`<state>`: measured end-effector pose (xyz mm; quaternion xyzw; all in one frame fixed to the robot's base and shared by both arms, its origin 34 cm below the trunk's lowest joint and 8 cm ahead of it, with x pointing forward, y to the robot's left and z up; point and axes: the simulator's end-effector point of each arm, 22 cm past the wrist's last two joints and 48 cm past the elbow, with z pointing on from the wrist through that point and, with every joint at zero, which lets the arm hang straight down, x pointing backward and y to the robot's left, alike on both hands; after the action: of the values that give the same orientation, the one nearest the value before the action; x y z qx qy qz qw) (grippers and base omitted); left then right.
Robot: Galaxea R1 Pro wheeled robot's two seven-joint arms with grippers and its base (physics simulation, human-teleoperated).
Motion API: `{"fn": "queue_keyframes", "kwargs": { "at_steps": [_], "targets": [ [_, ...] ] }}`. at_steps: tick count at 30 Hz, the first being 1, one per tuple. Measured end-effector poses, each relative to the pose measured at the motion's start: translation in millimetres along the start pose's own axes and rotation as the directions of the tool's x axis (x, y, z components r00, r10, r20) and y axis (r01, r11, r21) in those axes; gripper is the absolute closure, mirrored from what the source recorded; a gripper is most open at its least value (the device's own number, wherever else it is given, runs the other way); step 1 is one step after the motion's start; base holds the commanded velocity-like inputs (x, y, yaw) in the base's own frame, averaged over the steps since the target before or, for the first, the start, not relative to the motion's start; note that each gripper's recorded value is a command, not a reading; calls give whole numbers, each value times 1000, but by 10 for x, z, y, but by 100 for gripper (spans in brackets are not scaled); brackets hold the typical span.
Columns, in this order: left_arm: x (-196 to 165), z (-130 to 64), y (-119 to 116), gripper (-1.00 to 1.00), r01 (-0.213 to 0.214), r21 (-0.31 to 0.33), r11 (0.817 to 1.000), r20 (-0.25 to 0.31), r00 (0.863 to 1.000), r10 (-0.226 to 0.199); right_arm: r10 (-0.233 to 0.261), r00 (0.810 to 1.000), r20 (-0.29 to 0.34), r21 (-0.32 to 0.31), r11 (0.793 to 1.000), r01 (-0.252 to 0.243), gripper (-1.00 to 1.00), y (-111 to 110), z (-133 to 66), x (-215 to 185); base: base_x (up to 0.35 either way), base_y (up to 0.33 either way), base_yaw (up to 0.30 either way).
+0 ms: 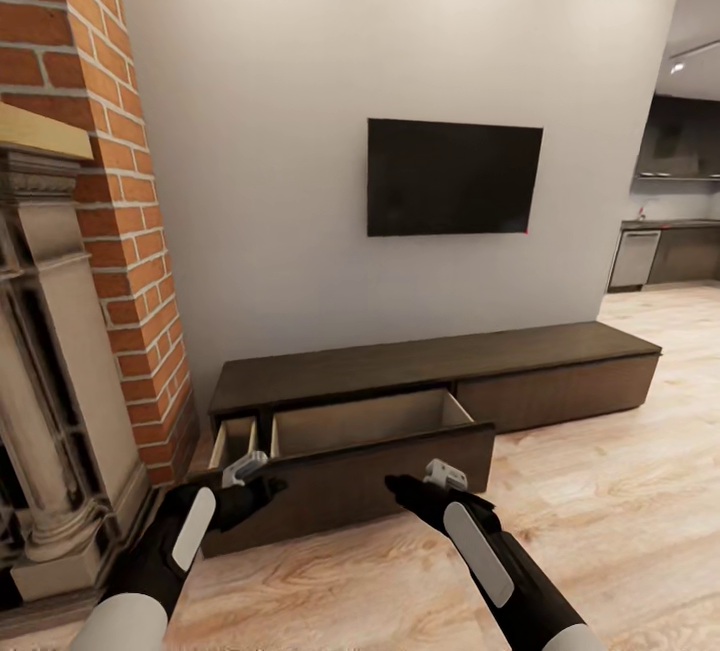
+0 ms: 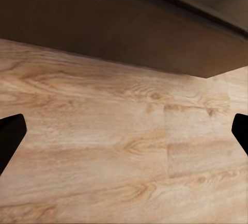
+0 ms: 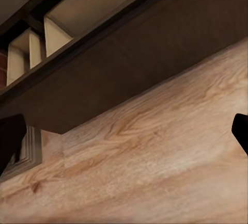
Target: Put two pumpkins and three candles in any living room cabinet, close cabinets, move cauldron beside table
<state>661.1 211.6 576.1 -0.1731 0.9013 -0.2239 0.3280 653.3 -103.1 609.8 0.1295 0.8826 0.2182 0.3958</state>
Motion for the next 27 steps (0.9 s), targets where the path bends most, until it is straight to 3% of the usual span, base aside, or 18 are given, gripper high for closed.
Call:
{"fn": "queue_keyframes", "kwargs": {
  "at_steps": [6,27],
  "targets": [
    [113,80,23,-100,-25,2,1000,-7,1000,25,3,1000,3,-4,1000,-3,-100,-72,50,82,0,0,-7],
    [412,308,260,-100,-28,7,1000,-3,1000,28,1,1000,14,-15,1000,0,-100,-249,216,409,0,0,-24]
  ]
}}
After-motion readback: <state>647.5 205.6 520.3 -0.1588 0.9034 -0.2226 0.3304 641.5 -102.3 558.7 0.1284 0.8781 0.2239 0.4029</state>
